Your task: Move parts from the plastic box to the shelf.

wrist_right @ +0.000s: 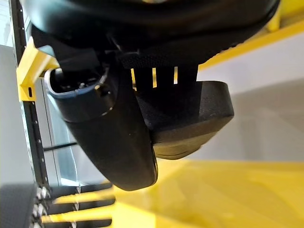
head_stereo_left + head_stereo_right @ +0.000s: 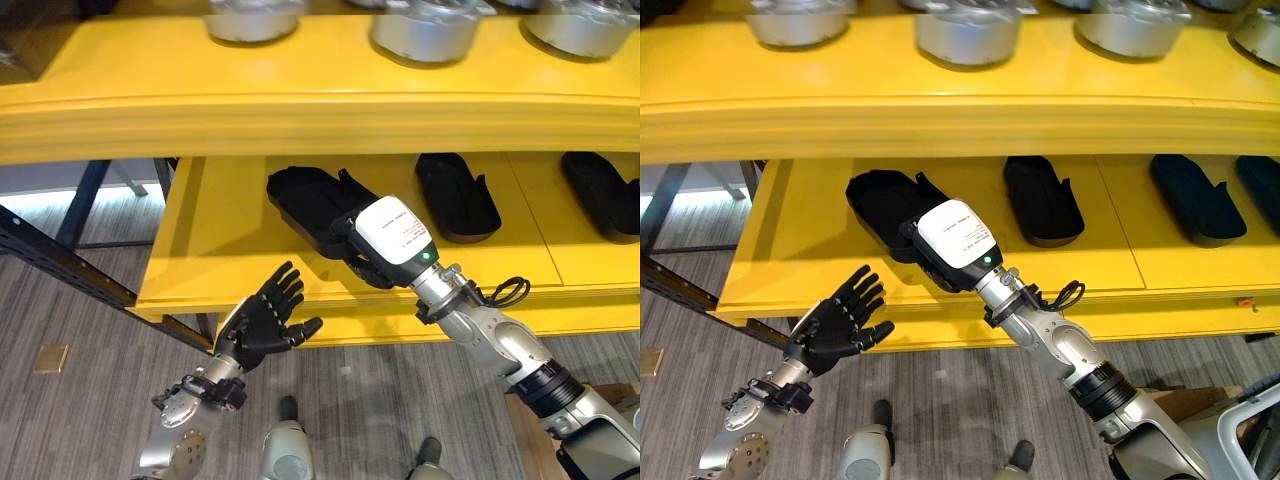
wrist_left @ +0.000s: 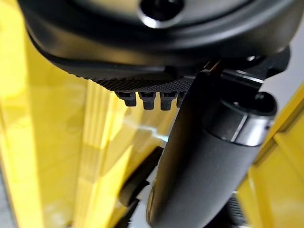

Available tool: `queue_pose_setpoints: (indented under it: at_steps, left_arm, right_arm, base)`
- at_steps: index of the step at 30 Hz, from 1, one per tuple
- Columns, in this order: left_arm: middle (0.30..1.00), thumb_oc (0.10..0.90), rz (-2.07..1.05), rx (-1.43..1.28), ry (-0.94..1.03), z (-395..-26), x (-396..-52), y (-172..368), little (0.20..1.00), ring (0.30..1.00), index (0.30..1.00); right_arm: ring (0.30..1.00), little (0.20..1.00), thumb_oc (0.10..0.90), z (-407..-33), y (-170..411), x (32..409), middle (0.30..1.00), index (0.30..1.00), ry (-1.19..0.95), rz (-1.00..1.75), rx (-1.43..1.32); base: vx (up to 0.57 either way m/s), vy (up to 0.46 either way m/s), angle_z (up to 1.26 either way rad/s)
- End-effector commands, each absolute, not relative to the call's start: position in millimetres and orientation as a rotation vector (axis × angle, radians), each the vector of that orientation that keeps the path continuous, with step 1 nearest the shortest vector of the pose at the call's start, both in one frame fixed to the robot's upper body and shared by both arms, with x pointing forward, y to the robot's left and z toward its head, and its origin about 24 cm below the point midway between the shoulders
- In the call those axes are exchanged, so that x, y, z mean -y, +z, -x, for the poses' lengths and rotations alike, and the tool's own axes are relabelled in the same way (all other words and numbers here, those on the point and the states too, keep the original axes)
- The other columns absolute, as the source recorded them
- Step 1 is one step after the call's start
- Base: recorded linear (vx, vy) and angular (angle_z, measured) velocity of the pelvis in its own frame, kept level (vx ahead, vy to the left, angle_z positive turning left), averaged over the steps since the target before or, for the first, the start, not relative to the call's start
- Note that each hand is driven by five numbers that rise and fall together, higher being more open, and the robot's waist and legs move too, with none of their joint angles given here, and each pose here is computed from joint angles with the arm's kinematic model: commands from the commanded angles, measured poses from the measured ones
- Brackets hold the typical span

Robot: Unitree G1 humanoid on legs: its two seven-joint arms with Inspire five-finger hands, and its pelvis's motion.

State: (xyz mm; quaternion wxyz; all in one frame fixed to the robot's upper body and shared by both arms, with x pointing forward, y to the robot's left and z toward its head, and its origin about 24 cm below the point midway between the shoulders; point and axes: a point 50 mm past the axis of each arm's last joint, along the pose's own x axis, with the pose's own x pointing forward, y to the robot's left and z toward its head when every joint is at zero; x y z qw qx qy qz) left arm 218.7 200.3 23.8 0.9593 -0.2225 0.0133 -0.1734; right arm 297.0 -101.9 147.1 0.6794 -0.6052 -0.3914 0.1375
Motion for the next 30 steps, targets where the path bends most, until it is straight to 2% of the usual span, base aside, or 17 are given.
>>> queue_pose_setpoints:
  at_steps: [1,14,23,30]
  left_arm:
    - [1.0,0.9,0.471,0.236,-0.491,-229.3,-185.2,72.1,1.0,1.0,1.0]
    - [1.0,0.9,0.492,0.141,-0.498,-219.5,-177.6,53.7,1.0,1.0,1.0]
    - [1.0,0.9,0.499,0.065,-0.498,-220.1,-172.0,48.1,1.0,1.0,1.0]
    - [1.0,0.9,0.503,0.14,-0.531,-231.1,-169.1,67.8,1.0,1.0,1.0]
  right_arm:
    - [0.3,0.3,0.4,-289.2,237.1,81.9,0.3,0.3,0.115,1.187,1.23]
    - [0.3,0.3,0.4,-294.2,227.0,72.6,0.3,0.3,0.191,1.238,1.252]
    - [0.3,0.3,0.4,-298.3,243.3,75.3,0.3,0.3,0.135,1.23,1.21]
    - [0.3,0.3,0.4,-305.9,263.3,78.2,0.3,0.3,0.05,1.356,1.214]
  base:
    - [0.03,-0.073,-0.18]
    - [0.1,0.048,0.07]
    - [0.1,0.059,0.12]
    - [-0.17,-0.004,0.11]
